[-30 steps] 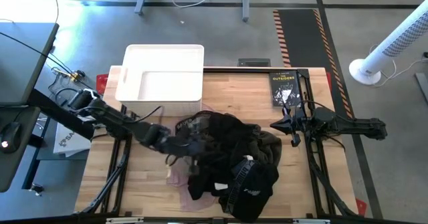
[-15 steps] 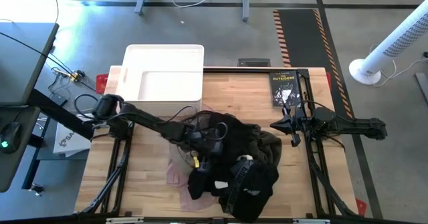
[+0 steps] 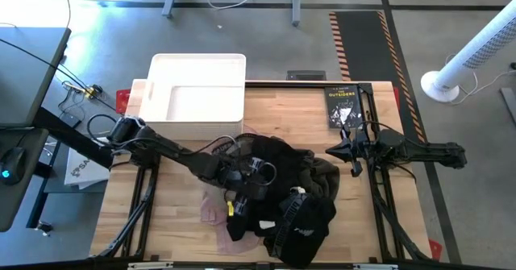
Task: Sort clothes
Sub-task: Put the black shirt into the white laundry bin, then put the black boxer into the white laundry bin
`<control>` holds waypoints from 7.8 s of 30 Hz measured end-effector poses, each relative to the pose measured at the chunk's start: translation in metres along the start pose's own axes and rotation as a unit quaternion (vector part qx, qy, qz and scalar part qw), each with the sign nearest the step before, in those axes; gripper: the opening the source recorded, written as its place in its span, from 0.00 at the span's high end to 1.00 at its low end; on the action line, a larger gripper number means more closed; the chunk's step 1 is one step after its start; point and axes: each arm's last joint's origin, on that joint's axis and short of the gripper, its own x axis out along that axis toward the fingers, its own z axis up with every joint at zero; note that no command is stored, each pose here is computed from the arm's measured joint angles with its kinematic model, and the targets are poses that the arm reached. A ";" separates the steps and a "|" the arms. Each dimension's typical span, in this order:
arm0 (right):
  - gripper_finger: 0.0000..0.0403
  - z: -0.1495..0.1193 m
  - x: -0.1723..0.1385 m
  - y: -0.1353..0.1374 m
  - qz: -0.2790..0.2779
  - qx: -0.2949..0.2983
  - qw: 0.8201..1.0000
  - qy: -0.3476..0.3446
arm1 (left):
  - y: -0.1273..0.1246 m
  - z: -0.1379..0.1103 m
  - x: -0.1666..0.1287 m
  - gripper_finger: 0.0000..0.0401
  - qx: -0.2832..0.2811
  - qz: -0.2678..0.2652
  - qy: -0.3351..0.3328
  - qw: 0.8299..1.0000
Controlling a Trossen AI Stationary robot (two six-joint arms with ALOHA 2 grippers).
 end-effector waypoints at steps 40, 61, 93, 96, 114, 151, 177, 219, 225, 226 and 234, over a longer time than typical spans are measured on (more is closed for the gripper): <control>1.00 0.000 0.000 0.000 0.000 0.000 1.000 0.000 | 0.047 0.079 -0.222 1.00 -0.033 0.126 -0.314 0.940; 1.00 0.000 0.000 0.000 0.000 0.000 1.000 0.000 | 0.079 -0.031 -0.018 0.57 -0.110 -0.047 0.051 0.992; 1.00 0.000 0.000 0.000 0.000 0.000 1.000 0.000 | 0.094 0.033 -0.209 0.95 -0.122 0.164 -0.228 0.952; 1.00 0.000 0.000 0.000 0.000 0.000 1.000 0.000 | 0.103 0.028 -0.258 0.95 -0.123 0.219 -0.307 0.918; 1.00 0.000 0.000 0.000 0.000 0.000 1.000 0.000 | 0.164 -0.028 -0.363 0.95 -0.053 0.631 -0.137 0.762; 1.00 0.000 0.000 0.000 0.000 0.000 1.000 0.000 | 0.164 -0.061 -0.232 0.63 -0.308 0.207 -0.022 0.928; 1.00 0.000 0.000 0.000 0.000 0.000 1.000 0.000 | -0.014 0.035 0.014 0.66 0.007 -0.024 -0.214 0.977; 1.00 0.000 0.000 0.000 0.000 0.000 1.000 0.000 | -0.004 0.073 0.168 0.81 0.020 -0.157 -0.077 0.984; 1.00 0.000 0.000 0.000 0.000 0.000 1.000 0.000 | -0.006 0.071 0.162 0.97 0.003 -0.172 -0.050 0.984; 1.00 0.000 0.000 0.000 0.000 0.000 1.000 0.000 | -0.005 0.074 0.157 0.98 0.005 -0.157 -0.045 0.987; 1.00 0.000 0.000 0.000 0.000 0.000 1.000 0.000 | 0.041 0.129 0.042 0.99 0.015 0.004 -0.131 0.991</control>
